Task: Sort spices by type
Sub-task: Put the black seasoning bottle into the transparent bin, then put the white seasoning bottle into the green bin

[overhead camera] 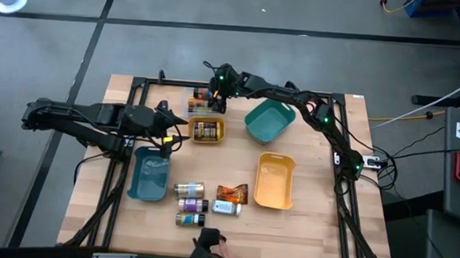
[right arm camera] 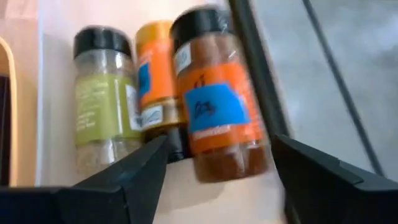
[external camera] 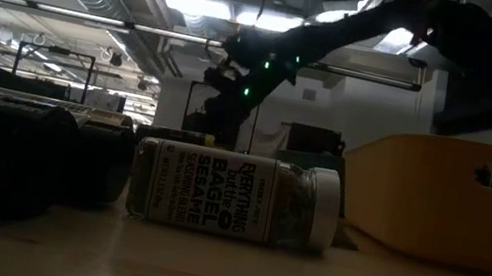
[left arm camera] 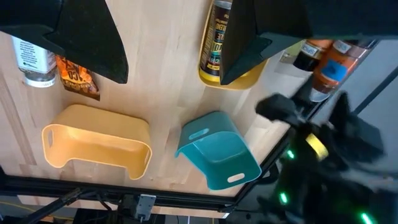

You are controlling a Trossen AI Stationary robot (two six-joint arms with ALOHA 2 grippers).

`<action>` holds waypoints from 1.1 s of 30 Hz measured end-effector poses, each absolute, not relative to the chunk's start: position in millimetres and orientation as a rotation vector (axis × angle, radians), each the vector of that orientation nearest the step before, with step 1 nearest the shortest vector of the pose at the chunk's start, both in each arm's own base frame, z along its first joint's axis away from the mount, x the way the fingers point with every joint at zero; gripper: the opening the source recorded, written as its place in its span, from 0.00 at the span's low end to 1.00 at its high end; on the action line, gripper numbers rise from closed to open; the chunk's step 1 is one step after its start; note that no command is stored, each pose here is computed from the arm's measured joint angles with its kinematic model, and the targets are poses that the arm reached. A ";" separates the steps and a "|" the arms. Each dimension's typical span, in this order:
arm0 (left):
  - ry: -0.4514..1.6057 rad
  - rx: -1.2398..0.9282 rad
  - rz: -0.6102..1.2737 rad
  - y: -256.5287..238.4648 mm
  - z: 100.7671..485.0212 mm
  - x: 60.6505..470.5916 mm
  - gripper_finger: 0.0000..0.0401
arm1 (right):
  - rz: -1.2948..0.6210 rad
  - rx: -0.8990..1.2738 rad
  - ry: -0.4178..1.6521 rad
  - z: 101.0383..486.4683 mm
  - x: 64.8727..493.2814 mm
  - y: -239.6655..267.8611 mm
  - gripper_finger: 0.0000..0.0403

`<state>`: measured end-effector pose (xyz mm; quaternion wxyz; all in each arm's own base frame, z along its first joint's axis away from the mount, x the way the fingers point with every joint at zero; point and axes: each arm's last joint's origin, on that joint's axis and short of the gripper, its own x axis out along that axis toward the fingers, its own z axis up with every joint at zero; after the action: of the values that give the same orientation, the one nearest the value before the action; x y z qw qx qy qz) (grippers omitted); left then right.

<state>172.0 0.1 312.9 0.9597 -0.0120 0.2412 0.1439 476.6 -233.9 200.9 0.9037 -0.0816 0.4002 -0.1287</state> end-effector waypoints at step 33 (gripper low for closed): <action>0.825 -0.189 0.190 -58.9 243.5 230.2 0.59 | -0.099 -0.036 1.067 379.0 387.7 -125.9 0.71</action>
<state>230.2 -58.9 243.5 0.9073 -0.0918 0.3998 0.0922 387.7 -125.9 379.0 0.8596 -0.0171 0.5085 -0.0470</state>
